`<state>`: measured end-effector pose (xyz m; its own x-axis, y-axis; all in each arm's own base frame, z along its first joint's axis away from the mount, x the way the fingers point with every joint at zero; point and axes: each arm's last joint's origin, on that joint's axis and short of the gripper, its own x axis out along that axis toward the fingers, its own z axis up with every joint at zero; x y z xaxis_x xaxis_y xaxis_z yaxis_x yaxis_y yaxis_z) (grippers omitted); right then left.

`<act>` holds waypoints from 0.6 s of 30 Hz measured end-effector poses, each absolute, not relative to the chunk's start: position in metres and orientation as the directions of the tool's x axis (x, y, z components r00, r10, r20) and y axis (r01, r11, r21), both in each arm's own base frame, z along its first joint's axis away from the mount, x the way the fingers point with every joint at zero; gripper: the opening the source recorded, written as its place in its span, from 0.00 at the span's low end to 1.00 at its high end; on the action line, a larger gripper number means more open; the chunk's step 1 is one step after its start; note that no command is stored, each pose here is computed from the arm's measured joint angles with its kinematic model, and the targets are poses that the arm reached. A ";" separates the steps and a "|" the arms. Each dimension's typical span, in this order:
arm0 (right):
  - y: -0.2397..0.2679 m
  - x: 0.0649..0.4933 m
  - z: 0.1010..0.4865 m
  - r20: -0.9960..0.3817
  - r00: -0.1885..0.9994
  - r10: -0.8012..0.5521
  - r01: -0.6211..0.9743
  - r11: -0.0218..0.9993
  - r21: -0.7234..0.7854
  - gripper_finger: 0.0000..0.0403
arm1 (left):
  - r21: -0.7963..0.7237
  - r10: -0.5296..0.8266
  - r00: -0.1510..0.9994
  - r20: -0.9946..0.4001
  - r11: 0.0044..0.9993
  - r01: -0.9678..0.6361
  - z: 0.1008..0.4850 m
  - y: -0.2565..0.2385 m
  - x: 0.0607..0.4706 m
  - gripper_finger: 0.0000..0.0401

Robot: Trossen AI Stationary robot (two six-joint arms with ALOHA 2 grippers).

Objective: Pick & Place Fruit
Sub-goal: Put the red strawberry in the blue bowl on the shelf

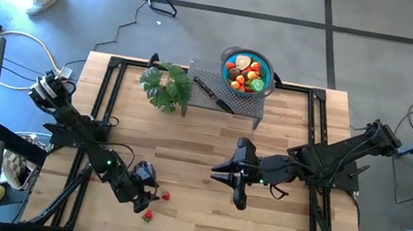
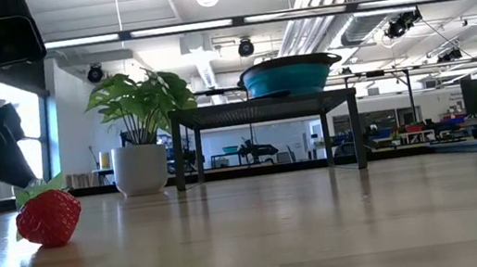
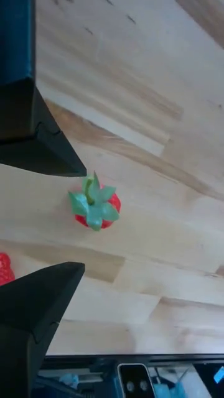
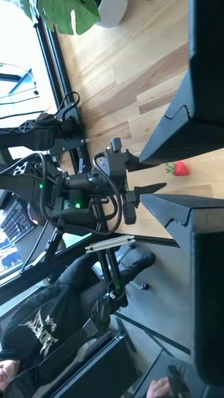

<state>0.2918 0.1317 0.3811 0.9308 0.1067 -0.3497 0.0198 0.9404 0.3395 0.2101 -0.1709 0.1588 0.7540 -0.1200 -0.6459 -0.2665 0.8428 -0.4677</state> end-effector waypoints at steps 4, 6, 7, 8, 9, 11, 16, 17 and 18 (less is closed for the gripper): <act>0.132 0.292 0.381 -0.350 0.931 0.106 0.020 0.940 0.340 0.20 | -0.450 -0.168 0.748 -0.642 0.873 -0.190 0.161 -0.173 0.211 0.58; 0.132 0.292 0.381 -0.350 0.931 0.107 0.020 0.940 0.340 0.20 | -0.401 -0.169 0.747 -0.643 0.905 -0.141 0.165 -0.173 0.210 0.58; 0.132 0.292 0.381 -0.349 0.931 0.107 0.019 0.940 0.340 0.20 | -0.383 -0.175 0.750 -0.637 0.917 -0.111 0.168 -0.174 0.211 0.58; 0.132 0.292 0.381 -0.350 0.931 0.106 0.020 0.940 0.339 0.20 | -0.360 -0.179 0.754 -0.632 0.930 -0.081 0.171 -0.174 0.212 0.58; 0.132 0.292 0.381 -0.350 0.931 0.107 0.020 0.940 0.341 0.20 | -0.332 -0.180 0.756 -0.630 0.942 -0.052 0.174 -0.175 0.213 0.58; 0.132 0.292 0.381 -0.349 0.931 0.107 0.022 0.938 0.346 0.20 | -0.265 -0.187 0.760 -0.622 0.964 0.020 0.180 -0.177 0.215 0.58; 0.132 0.292 0.381 -0.350 0.931 0.108 0.022 0.937 0.348 0.20 | -0.084 -0.177 0.731 -0.659 0.983 0.162 0.195 -0.179 0.222 0.58; 0.132 0.292 0.381 -0.350 0.930 0.109 0.021 0.937 0.348 0.20 | -0.055 -0.165 0.713 -0.681 0.983 0.175 0.197 -0.177 0.224 0.58; 0.132 0.292 0.381 -0.350 0.930 0.109 0.021 0.937 0.348 0.20 | -0.032 -0.160 0.694 -0.702 0.981 0.193 0.197 -0.174 0.225 0.58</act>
<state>0.2919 0.1318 0.3810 0.9304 0.1093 -0.3500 0.0208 0.9373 0.3480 0.2254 -0.1742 0.1974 0.6942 -0.1597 -0.7018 0.1932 0.9806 -0.0321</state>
